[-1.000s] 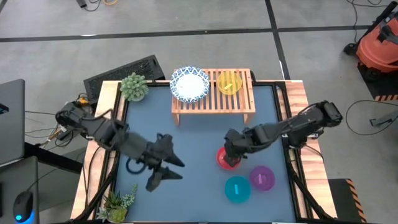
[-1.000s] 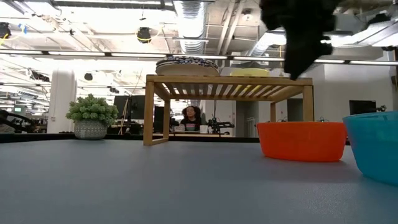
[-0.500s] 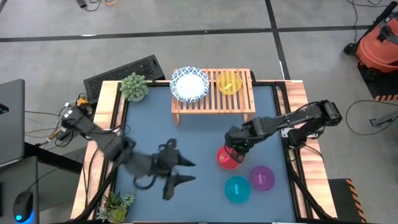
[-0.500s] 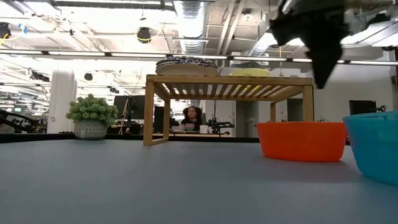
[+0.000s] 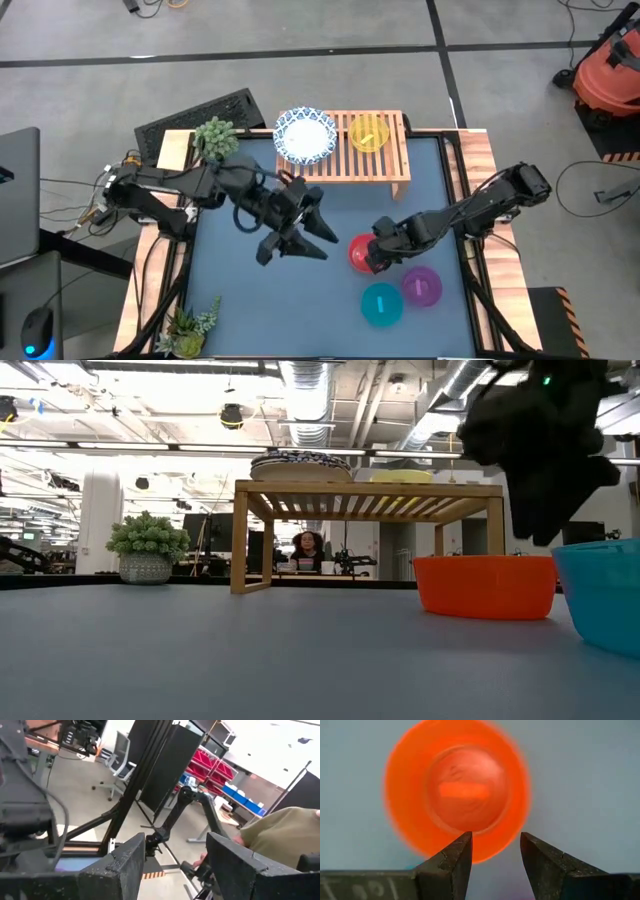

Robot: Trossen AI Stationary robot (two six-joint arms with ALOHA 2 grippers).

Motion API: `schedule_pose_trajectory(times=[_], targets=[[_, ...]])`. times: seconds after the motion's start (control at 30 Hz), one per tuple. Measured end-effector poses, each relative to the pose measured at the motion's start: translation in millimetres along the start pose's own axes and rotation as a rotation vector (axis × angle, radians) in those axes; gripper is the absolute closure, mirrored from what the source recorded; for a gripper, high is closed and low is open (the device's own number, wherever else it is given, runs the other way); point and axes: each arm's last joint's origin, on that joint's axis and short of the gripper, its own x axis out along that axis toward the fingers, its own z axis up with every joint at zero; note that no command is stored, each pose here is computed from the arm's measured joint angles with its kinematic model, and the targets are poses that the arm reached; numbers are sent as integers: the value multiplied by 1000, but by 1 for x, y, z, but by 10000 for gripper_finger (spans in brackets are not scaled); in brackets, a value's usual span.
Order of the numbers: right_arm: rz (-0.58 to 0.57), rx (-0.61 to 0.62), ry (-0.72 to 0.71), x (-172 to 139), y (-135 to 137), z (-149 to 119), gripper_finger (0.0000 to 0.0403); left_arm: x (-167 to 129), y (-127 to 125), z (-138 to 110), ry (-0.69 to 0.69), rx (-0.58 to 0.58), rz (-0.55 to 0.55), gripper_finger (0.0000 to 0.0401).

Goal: Place and stack bowls onto a shelf
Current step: Stack the orange bowl on top of the yellow bowl on the shelf

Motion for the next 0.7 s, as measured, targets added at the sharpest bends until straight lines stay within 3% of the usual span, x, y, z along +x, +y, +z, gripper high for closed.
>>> schedule_pose_trajectory(times=[0.17,0.27,0.47,0.7], targets=[[-65,-47,-6,5,-10,10,211,5,-11,-7,2,18,-1,205],[-73,-107,-3,6,-14,19,211,10,-20,-15,-13,73,56,205],[-39,-150,42,9,-20,39,211,16,-39,-26,-49,201,142,205],[-29,-171,40,10,-25,50,211,19,-50,-32,-39,288,133,205]])
